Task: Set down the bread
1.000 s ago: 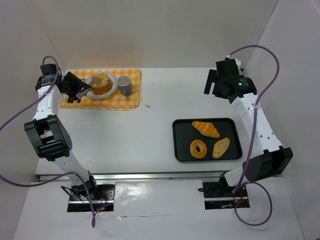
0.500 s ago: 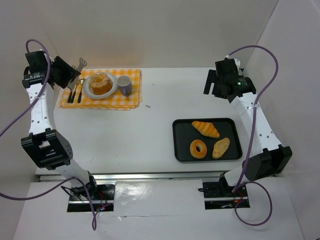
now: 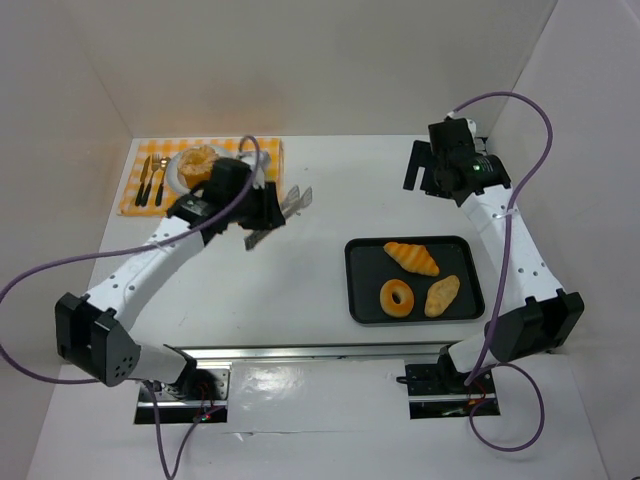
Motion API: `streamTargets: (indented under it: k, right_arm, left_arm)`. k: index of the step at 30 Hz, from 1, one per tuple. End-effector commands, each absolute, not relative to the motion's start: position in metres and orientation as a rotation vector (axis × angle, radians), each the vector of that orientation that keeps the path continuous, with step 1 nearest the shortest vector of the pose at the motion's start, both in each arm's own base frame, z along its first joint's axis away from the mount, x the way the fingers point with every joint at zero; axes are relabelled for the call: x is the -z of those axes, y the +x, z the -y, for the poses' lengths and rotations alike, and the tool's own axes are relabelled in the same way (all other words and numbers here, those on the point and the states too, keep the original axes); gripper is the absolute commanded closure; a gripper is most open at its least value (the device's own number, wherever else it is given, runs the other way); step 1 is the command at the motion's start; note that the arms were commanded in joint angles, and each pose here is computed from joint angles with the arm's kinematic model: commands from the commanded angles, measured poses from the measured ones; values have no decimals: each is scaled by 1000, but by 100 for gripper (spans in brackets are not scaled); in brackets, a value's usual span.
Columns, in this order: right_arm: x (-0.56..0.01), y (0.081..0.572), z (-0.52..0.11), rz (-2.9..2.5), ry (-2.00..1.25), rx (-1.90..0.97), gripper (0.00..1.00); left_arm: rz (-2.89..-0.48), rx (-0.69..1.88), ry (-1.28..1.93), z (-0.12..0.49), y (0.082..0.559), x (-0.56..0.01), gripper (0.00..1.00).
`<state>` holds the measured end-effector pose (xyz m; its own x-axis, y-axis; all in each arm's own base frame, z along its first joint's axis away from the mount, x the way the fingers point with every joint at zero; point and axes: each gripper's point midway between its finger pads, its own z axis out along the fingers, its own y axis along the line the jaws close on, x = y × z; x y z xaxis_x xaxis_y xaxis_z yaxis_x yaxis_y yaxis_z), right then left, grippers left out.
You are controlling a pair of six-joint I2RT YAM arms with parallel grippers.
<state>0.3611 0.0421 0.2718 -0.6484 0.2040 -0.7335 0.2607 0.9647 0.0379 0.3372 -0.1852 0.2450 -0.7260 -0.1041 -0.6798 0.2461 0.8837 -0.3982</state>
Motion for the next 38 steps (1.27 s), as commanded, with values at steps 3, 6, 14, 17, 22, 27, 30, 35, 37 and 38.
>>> streamTargets:
  k: [3, 6, 14, 17, 22, 27, 30, 35, 37, 38]
  right_arm:
    - [-273, 350, -44, -2304, 310, 81, 0]
    - [-269, 345, -45, -2330, 304, 81, 0]
    - [-259, 341, -42, -2335, 328, 91, 0]
    - [-253, 344, -45, -2348, 336, 81, 0]
    - [-248, 354, -47, -2345, 363, 84, 0]
    - [-249, 355, -40, -2319, 423, 118, 0]
    - [-246, 354, -38, -2324, 427, 137, 0]
    - [-233, 352, -32, -2341, 460, 187, 0]
    - [-228, 351, -32, -2356, 472, 192, 0]
    - [-224, 350, -32, -2361, 471, 196, 0]
  left_arm:
    - [-2248, 465, 164, 223, 322, -187, 49]
    - [-2278, 346, 168, 223, 316, -161, 49]
    - [-2388, 157, 264, 225, 312, -113, 25]
    - [-2412, 117, 282, 224, 315, -101, 11]
    - [-2435, 87, 316, 230, 323, -101, 1]
    - [-2352, 107, 289, 233, 339, -172, 1]
    - [-2347, 114, 252, 219, 340, -204, 1]
    - [-2295, 297, 173, 205, 337, -254, 1]
    - [-2296, 361, 127, 200, 335, -259, 1]
    - [-2291, 378, 123, 198, 334, -260, 1]
